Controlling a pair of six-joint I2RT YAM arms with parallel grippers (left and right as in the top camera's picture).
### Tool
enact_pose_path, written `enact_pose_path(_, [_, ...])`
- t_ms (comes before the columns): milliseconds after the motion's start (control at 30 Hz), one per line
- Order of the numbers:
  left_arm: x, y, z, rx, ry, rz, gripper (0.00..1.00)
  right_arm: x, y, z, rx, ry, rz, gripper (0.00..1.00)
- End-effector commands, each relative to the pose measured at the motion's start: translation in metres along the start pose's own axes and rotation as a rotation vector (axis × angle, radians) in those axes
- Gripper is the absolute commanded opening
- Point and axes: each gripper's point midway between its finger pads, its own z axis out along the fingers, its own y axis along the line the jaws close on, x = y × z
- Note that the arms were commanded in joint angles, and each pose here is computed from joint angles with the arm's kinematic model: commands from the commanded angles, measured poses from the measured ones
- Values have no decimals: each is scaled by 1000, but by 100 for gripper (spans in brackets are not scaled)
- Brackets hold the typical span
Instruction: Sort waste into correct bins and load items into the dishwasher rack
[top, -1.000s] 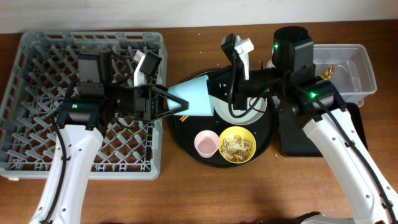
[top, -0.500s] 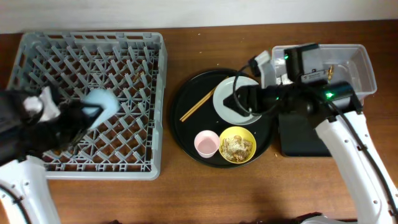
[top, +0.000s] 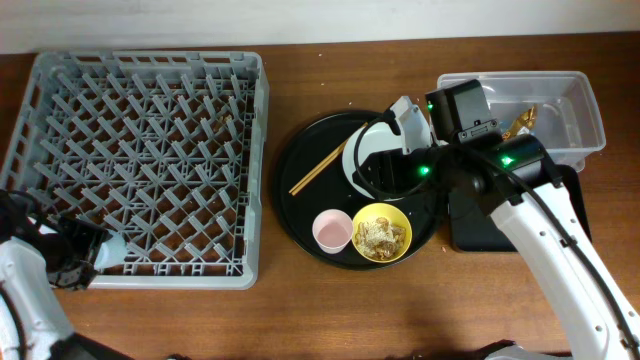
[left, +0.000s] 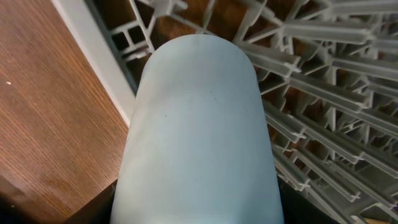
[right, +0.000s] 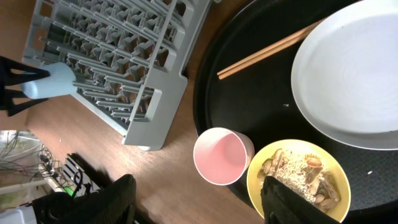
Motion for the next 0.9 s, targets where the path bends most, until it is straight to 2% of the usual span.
enact_pose_path(0, [0,3,25,-18,80,-29,58,-1,0,1,10,-1,-12,66])
enact_pose_path(33, [-2,2,26,-18,75,-28,74,-1,0,1,10,0,-12,66])
enact_pose_path(67, [-5,0,25,-7,63,-25,99,1,-1,1,11,7,-8,66])
enact_pose_path(167, [-9,-12,7,28,48,8,99,9,-6,2,34,35,9,67])
enact_pose_path(200, [-7,-27,-8,86,44,74,98,13,-12,3,62,47,22,67])
enact_pose_path(267, [19,-89,-57,289,-15,417,96,38,-34,25,135,124,144,58])
enact_pose_path(300, [54,-126,-81,403,-43,665,96,53,-34,46,134,185,131,56])
enact_pose_path(333, [87,-149,-91,462,-48,823,96,68,-38,67,159,247,118,56])
enact_pose_path(400, [143,-171,-95,516,9,1017,96,91,-61,106,268,354,137,56])
enact_pose_path(433, [166,-177,-94,532,47,1085,96,98,-69,124,282,402,151,50])
enact_pose_path(533, [204,-193,-110,702,144,1147,96,109,-79,151,271,462,194,4])
enact_pose_path(600, [206,-198,-113,731,155,1122,96,98,-72,145,258,423,180,4])
enact_pose_path(700, [216,-205,-119,809,218,1118,97,66,-42,103,217,318,128,4])
enact_pose_path(767, [239,-222,-138,1034,397,1102,97,24,19,56,-136,168,-50,4])
enact_pose_path(800, [250,-230,-157,1203,517,1104,97,-1,61,19,-437,40,-205,4])
enact_pose_path(833, [255,-233,-166,1298,609,1088,97,-15,88,-16,-678,-53,-305,4])
enact_pose_path(867, [257,-233,-170,1348,686,1061,97,-25,97,-40,-821,-115,-360,4])
